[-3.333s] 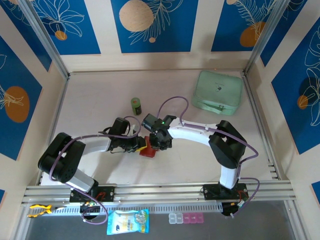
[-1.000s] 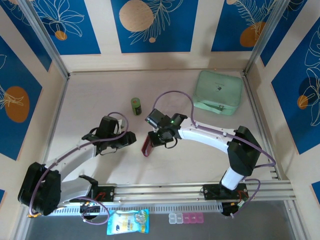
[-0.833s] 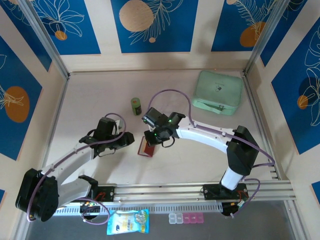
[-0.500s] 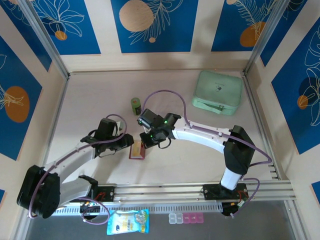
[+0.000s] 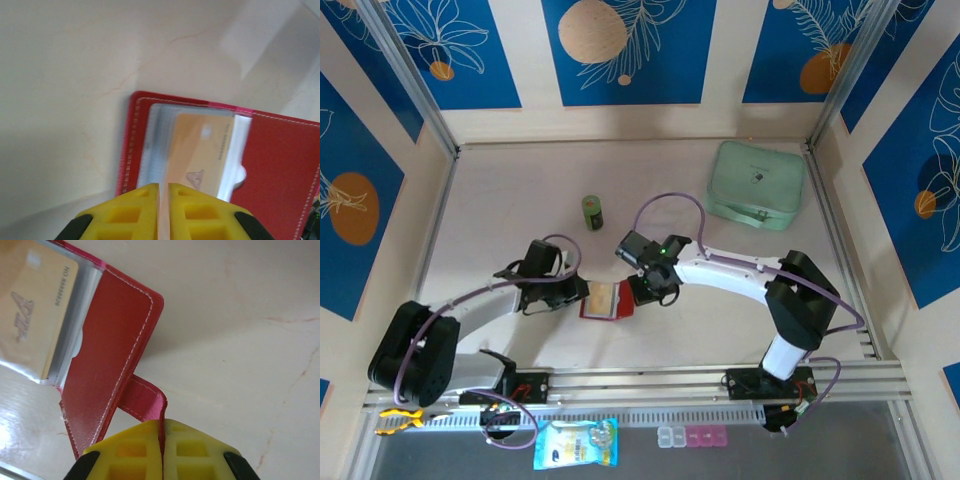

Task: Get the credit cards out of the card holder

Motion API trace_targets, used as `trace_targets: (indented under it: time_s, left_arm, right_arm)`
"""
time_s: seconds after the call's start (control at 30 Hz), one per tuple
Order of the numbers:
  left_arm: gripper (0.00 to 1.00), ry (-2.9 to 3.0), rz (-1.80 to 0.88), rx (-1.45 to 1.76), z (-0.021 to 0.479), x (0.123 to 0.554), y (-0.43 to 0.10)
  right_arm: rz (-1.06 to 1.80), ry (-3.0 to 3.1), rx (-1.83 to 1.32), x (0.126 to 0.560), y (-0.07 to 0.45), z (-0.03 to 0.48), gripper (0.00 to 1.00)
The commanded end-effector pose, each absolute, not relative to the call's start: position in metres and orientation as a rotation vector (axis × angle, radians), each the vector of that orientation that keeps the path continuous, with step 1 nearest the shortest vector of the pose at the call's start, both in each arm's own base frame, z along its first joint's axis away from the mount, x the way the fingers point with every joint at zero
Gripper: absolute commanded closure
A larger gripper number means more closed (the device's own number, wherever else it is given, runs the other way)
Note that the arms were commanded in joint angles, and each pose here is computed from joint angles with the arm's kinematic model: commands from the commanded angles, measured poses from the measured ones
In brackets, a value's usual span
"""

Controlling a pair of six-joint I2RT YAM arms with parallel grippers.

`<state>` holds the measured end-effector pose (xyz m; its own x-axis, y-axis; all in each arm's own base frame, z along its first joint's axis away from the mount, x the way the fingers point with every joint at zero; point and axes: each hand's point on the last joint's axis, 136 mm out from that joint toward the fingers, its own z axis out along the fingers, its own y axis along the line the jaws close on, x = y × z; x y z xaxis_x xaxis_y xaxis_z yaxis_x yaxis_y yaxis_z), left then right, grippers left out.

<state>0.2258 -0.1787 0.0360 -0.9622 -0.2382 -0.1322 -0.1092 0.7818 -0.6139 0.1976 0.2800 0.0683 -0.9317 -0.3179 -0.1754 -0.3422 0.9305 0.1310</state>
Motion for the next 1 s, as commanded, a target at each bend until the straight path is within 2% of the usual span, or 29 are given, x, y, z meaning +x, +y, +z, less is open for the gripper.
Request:
trace_targets:
  time_s: [0.0, 0.27, 0.73, 0.83, 0.97]
  left_arm:
    - [0.88, 2.805, -0.94, -0.278, 0.027, 0.218, -0.179]
    - [0.89, 2.828, -0.936, -0.316, 0.015, 0.215, -0.178]
    - [0.89, 2.866, -0.863, -0.365, 0.006, 0.208, -0.169]
    - [0.88, 2.864, -0.873, -0.359, 0.009, 0.208, -0.17]
    - [0.88, 2.841, -0.877, -0.345, 0.02, 0.211, -0.171]
  right_arm:
    - [0.208, 2.937, -0.446, 0.199, 0.266, 0.068, 1.0]
    - [0.271, 2.946, -0.45, 0.203, 0.265, 0.053, 0.99]
    - [0.198, 3.002, -0.496, 0.214, 0.267, 0.019, 0.99]
    - [0.148, 3.008, -0.494, 0.215, 0.262, 0.02, 0.97]
    - [0.139, 2.988, -0.471, 0.215, 0.256, 0.035, 0.88]
